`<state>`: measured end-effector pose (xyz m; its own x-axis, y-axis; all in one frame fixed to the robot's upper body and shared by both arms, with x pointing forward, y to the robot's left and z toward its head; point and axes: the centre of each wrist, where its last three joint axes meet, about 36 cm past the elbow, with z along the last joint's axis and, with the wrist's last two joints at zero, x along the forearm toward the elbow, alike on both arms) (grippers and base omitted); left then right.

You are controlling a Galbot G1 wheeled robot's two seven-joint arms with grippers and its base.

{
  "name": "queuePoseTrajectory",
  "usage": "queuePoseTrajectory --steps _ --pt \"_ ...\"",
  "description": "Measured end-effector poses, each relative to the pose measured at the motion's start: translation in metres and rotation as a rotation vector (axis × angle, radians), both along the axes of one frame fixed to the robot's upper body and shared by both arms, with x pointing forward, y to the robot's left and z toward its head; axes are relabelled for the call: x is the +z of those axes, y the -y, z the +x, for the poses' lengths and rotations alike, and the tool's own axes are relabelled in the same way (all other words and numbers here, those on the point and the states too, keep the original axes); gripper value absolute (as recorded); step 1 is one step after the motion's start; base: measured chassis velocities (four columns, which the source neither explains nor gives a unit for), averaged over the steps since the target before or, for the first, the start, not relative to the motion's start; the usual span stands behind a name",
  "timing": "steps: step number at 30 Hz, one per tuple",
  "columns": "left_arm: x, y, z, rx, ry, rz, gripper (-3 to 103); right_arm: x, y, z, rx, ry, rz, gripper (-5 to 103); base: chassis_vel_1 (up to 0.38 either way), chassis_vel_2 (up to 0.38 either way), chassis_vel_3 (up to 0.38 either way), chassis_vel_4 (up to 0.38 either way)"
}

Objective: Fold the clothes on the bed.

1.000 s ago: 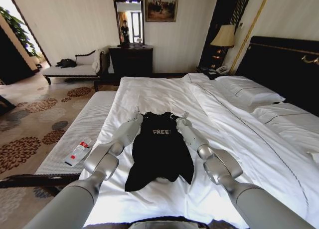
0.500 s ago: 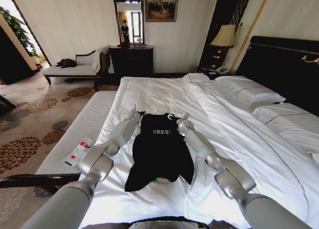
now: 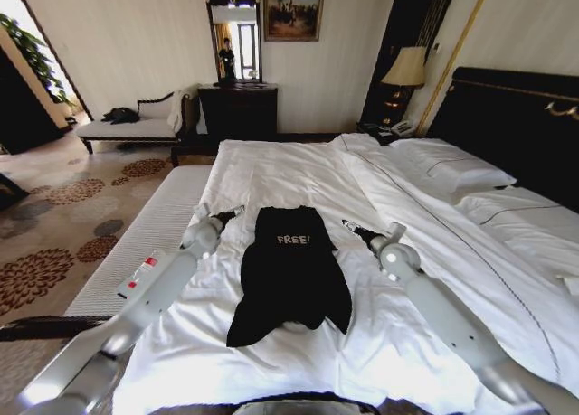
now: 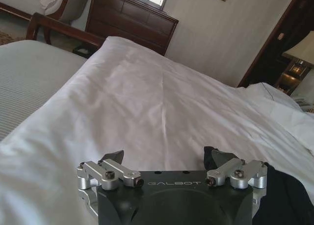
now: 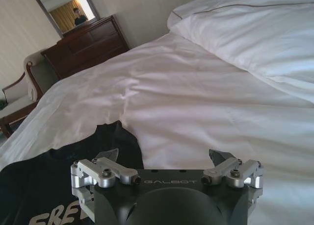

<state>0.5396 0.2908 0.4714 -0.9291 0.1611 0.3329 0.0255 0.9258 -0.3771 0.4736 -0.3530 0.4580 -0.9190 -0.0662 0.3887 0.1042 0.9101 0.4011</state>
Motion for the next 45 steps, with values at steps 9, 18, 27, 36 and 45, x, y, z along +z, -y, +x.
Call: queuePoseTrajectory --steps 9,18,27,36,45 --pt "0.0 -0.02 -0.121 -0.152 0.07 0.014 100 0.001 0.0 -0.097 -0.04 -0.017 0.037 100 0.0 0.0 0.0 0.0" --pt "-0.013 -0.03 -0.212 -0.13 -0.008 -0.012 100 -0.003 -0.012 -0.191 0.013 -0.045 0.028 100 0.0 0.0 0.0 0.0" --pt "-0.021 -0.037 -0.27 -0.187 -0.08 -0.041 100 -0.024 -0.005 -0.234 0.03 -0.109 0.073 100 0.0 0.0 0.0 0.0" --pt "-0.031 -0.045 -0.311 -0.19 -0.175 -0.049 98 -0.055 -0.022 -0.271 0.145 -0.185 0.098 100 0.0 0.0 0.0 0.0" --pt "-0.038 -0.022 -0.334 -0.202 -0.209 -0.116 97 -0.063 -0.046 -0.283 0.195 -0.179 0.151 100 0.0 0.0 0.0 0.0"
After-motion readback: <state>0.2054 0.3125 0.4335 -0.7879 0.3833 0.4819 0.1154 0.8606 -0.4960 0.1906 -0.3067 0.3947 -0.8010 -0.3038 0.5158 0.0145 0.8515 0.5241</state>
